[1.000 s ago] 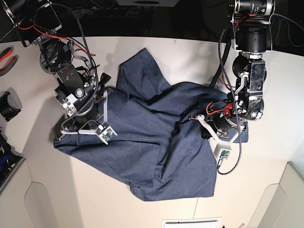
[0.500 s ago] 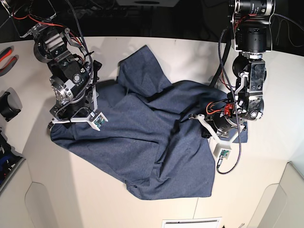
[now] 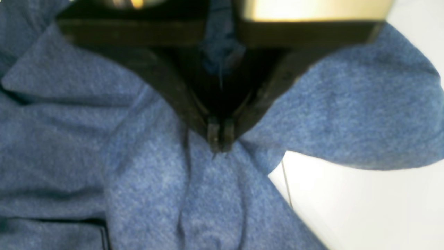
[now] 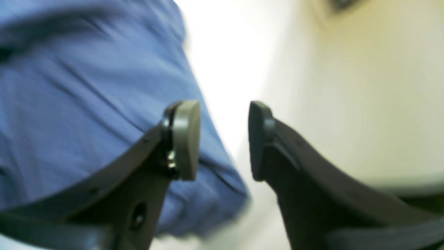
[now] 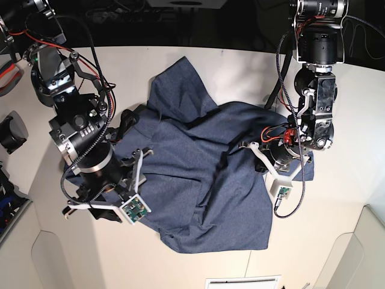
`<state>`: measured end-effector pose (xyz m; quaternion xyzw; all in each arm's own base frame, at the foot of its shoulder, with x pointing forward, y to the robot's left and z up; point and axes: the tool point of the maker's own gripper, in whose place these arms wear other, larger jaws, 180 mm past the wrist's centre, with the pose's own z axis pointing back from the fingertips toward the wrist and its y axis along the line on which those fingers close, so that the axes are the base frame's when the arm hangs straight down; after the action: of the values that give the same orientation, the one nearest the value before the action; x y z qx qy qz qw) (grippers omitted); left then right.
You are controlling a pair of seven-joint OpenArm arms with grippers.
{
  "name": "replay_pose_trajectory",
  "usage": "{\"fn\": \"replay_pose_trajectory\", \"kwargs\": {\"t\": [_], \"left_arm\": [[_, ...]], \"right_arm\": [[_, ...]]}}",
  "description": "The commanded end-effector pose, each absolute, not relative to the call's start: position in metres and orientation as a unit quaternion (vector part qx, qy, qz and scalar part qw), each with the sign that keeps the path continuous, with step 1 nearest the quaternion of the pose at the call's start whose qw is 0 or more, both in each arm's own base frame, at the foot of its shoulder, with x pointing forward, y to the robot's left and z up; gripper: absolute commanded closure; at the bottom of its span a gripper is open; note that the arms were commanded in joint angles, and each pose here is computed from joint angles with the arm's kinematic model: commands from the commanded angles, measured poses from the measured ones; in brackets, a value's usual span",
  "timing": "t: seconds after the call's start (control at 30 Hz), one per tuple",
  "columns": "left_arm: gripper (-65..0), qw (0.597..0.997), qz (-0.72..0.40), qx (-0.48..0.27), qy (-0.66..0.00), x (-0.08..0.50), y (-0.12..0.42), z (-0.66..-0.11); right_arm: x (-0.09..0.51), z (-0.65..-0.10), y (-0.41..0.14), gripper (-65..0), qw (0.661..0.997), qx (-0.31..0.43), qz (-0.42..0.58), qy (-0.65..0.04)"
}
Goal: Layout the t-shirt on the table in an organized manner, then fold the t-shirt properly
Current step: 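Regrasp the t-shirt fabric with the right gripper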
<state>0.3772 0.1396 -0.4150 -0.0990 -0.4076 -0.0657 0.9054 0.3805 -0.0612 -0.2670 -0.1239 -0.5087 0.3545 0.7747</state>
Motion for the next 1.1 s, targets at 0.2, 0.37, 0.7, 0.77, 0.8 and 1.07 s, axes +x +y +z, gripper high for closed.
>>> {"fn": "replay_pose_trajectory", "kwargs": {"t": [0.2,0.37,0.7,0.77,0.8,1.07], "left_arm": [[0.0,0.891,-0.066,-0.105,-0.437,0.39,0.137,-0.397],[0.0,0.891,-0.067,-0.105,-0.436,0.39,0.137,-0.397],[0.0,0.891,-0.067,-0.105,-0.436,0.39,0.137,-0.397],[0.0,0.891,-0.067,-0.105,-0.436,0.39,0.137,-0.397],[0.0,0.891,-0.067,-0.105,-0.437,0.39,0.137,-0.397],[0.0,0.89,-0.066,-0.105,-0.438,0.391,0.137,-0.397]], "right_arm": [[0.436,-0.306,0.0,-33.0,0.784,-0.024,0.381,-0.489],[0.457,-0.351,0.033,-33.1,0.821,0.002,0.392,-0.414],[0.454,-0.395,0.055,-33.1,0.814,-0.056,0.451,-0.362],[0.454,-0.399,0.052,-33.1,0.812,-0.07,0.454,-0.359],[0.454,-0.4,0.05,-33.1,0.811,-0.075,0.457,-0.357],[0.453,-0.424,0.026,-33.0,0.818,-0.1,0.455,-0.338]]}}
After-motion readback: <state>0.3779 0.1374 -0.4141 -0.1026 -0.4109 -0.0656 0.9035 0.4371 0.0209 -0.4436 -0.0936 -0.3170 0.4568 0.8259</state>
